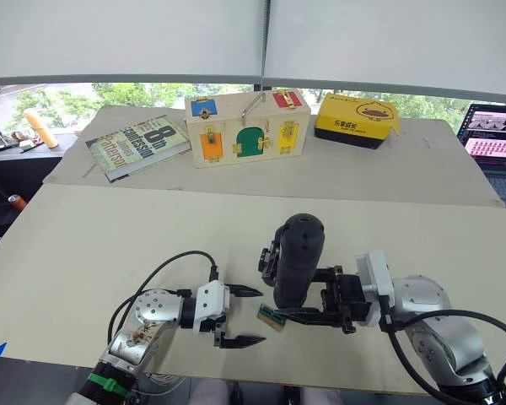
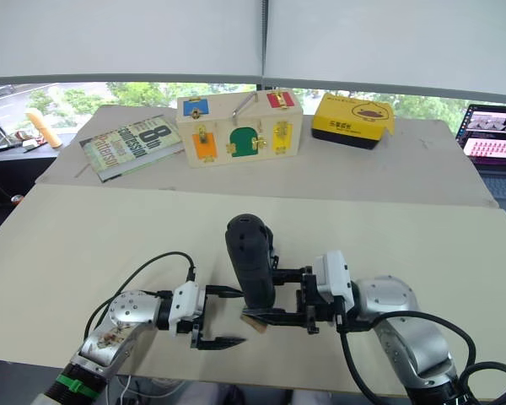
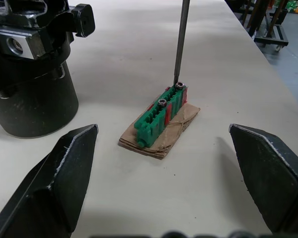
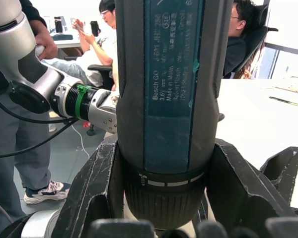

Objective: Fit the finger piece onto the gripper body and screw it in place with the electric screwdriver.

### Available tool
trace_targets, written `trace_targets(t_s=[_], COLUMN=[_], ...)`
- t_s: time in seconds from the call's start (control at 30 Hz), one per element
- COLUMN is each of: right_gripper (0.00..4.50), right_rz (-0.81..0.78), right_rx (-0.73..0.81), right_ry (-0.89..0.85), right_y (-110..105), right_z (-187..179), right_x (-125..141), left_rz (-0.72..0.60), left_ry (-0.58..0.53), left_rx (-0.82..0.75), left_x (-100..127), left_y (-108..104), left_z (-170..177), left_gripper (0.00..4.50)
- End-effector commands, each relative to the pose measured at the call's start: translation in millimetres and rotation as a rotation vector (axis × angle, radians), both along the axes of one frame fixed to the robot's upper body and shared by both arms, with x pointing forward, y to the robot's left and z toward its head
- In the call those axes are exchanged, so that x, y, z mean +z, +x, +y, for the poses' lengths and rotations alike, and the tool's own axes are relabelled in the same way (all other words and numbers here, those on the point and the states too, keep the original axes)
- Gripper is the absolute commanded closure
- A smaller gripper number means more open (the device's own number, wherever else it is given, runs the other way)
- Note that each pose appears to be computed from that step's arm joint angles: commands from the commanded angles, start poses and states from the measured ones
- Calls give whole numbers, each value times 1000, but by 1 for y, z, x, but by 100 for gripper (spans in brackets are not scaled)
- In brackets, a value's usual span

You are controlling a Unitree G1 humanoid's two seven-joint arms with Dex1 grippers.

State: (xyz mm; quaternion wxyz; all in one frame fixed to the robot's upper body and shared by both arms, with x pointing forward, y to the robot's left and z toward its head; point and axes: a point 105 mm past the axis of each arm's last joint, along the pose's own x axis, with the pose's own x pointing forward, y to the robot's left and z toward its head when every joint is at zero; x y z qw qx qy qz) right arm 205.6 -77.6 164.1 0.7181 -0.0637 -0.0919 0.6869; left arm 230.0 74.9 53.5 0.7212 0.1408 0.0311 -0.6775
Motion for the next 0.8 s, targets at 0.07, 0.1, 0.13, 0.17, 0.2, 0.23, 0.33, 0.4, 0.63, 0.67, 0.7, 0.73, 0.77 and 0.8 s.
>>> trace_targets(t_s=[0.07,0.1,0.13,0.17,0.2,0.23,0.33,0.4,0.63,0.67,0.7,0.73,0.77,0.8], right_gripper=[260,260,260,260,260,260,260,260,260,260,260,260,260,260], right_rz=[-93,-96,-98,-100,-100,-100,-95,-92,-111,-113,-113,-113,-112,-108], right_rx=[9,9,9,9,9,10,12,14,6,8,12,14,15,18], right_ry=[27,28,29,30,30,29,24,22,57,73,86,92,93,94], right_y=[-2,-2,-2,-2,-2,-2,-3,-3,-2,-3,-4,-5,-5,-6], right_z=[1,2,2,2,2,3,3,3,2,2,1,1,1,0], right_x=[13,14,14,14,14,14,13,13,20,23,26,28,28,29], left_rz=[64,64,64,64,64,65,65,65,65,65,66,66,66,66], left_ry=[43,42,42,41,40,40,40,40,40,41,41,41,41,41], left_rx=[16,15,16,16,16,17,18,20,21,21,20,20,19,20], left_x=[-18,-18,-18,-18,-19,-19,-19,-19,-19,-19,-19,-20,-20,-19], left_y=[-5,-6,-6,-6,-6,-6,-6,-5,-5,-5,-5,-5,-6,-6], left_z=[0,0,0,0,0,0,0,0,1,1,1,1,1,1], left_gripper=[0,0,0,0,0,0,0,0,0,0,0,0,0,0])
